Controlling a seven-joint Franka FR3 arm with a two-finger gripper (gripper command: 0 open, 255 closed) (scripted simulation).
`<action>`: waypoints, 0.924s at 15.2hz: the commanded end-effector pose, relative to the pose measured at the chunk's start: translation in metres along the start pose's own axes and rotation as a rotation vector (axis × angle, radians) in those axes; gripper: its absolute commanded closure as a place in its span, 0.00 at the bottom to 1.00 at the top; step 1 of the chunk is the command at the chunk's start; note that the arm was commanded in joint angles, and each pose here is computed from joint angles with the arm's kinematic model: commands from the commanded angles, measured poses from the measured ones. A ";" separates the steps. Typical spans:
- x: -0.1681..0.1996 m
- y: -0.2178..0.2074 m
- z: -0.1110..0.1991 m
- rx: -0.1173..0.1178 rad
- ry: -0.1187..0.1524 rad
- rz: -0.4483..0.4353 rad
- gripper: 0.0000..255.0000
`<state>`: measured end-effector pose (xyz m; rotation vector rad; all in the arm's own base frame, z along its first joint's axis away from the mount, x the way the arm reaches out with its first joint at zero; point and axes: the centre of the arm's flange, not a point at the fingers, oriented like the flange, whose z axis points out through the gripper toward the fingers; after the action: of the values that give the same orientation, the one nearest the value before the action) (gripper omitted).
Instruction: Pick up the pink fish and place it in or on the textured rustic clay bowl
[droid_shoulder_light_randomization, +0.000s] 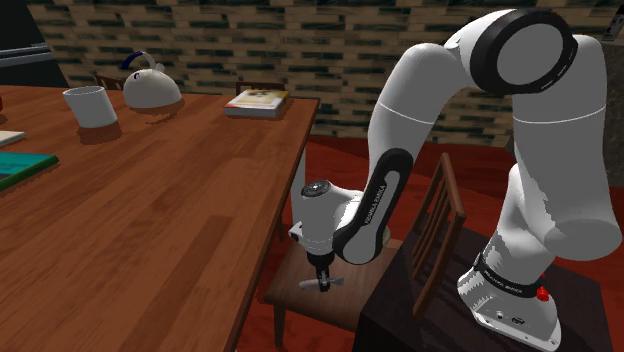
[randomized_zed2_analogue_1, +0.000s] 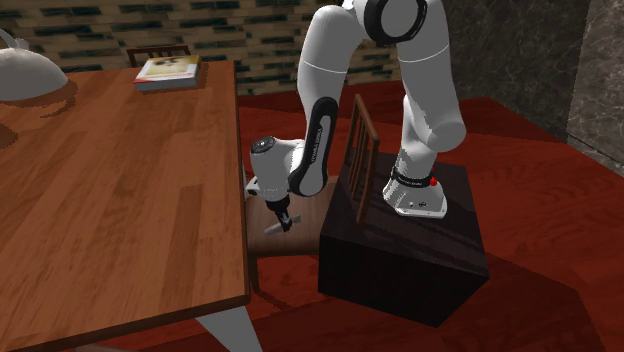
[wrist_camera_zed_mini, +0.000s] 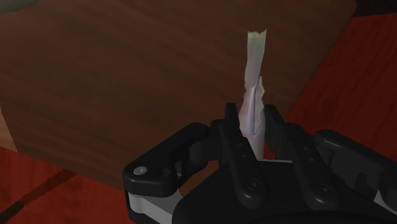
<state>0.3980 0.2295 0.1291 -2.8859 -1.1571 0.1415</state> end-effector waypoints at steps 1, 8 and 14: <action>0.000 -0.001 -0.011 0.000 0.000 0.000 1.00; -0.003 -0.003 -0.048 0.000 0.000 0.000 1.00; -0.005 -0.005 -0.080 0.000 0.000 0.000 1.00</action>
<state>0.3987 0.2307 0.2040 -2.8861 -1.1573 0.1410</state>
